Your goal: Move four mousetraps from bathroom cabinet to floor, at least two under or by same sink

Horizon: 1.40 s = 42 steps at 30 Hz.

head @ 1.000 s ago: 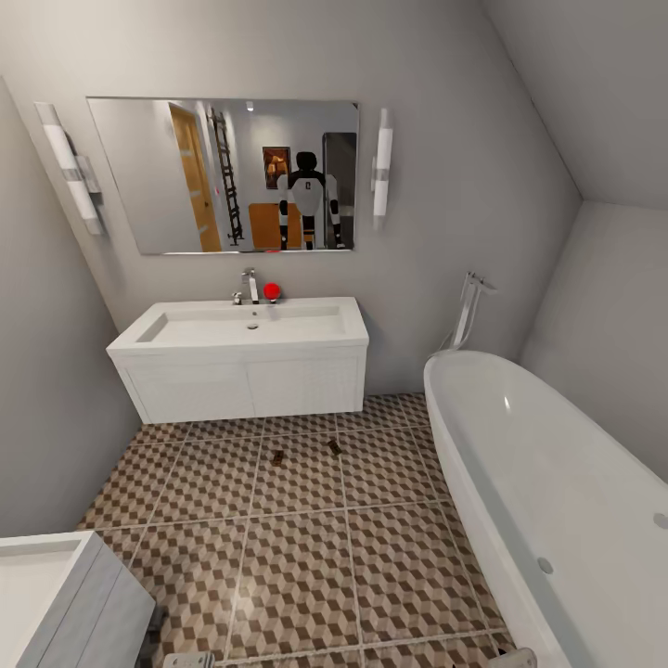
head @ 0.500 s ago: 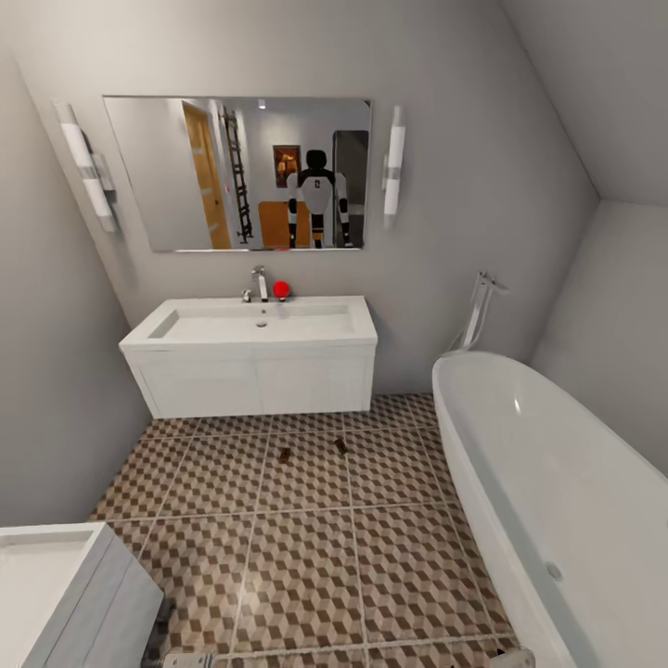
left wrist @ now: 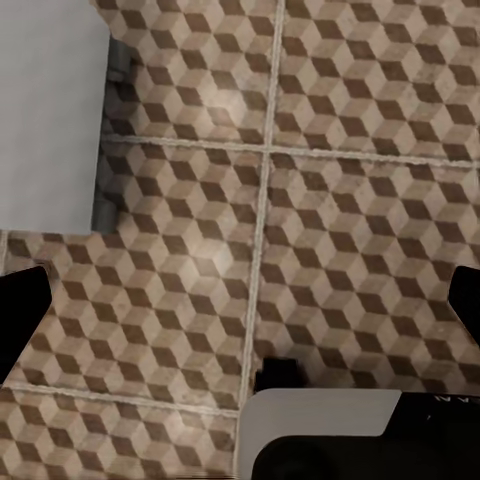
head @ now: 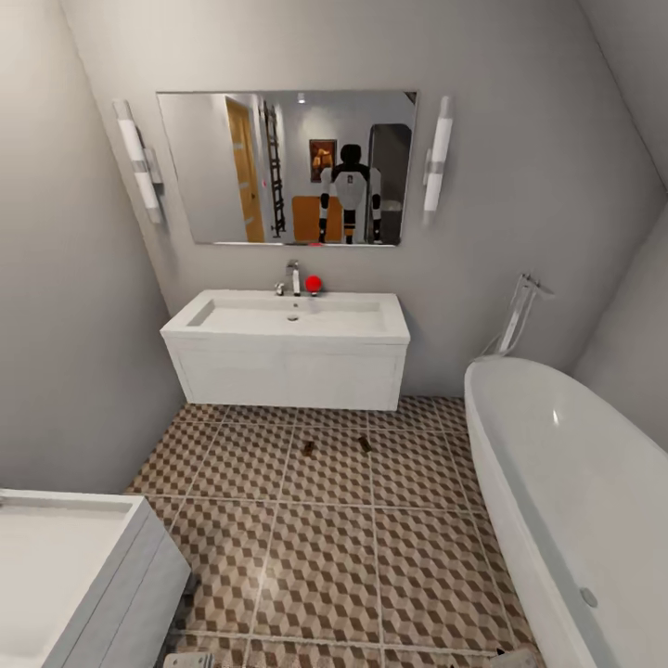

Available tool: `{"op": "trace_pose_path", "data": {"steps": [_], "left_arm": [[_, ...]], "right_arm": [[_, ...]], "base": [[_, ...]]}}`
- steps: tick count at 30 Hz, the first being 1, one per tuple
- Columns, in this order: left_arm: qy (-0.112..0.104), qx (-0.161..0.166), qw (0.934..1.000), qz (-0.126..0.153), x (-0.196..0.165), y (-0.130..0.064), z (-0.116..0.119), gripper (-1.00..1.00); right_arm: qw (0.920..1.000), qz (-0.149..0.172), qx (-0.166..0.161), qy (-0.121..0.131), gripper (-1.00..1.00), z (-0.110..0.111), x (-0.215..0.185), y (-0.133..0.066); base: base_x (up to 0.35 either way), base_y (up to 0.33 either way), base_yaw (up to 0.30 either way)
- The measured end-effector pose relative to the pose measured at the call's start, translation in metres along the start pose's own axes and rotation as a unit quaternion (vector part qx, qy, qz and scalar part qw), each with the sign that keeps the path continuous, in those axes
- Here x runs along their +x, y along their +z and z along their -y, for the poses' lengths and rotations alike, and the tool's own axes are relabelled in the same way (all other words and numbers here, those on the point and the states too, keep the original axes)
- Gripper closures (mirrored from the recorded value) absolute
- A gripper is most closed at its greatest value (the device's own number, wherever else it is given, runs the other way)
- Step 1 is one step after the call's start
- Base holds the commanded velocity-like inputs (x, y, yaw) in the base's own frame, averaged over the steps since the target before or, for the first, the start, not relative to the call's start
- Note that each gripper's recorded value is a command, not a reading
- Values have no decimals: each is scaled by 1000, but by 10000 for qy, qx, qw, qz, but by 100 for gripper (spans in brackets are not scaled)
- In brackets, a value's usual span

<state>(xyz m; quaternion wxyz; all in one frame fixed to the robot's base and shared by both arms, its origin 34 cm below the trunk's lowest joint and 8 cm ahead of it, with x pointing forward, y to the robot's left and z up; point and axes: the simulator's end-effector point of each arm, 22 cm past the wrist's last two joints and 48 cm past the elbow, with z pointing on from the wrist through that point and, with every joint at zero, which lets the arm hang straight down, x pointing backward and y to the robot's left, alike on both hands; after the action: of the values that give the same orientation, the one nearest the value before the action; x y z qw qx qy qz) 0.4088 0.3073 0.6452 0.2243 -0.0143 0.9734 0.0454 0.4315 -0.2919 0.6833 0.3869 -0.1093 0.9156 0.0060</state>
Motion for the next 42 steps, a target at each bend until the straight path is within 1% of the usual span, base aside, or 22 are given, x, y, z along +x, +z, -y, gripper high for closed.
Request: {"op": "trace_pose_path", "data": {"steps": [42], "left_arm": [[19, -4, 9998, -196, 18, 4, 0, -100]], "right_arm": [[9998, -186, -35, 18, -100, -3, 17, 0]], "base": [[0, 0, 237]]}}
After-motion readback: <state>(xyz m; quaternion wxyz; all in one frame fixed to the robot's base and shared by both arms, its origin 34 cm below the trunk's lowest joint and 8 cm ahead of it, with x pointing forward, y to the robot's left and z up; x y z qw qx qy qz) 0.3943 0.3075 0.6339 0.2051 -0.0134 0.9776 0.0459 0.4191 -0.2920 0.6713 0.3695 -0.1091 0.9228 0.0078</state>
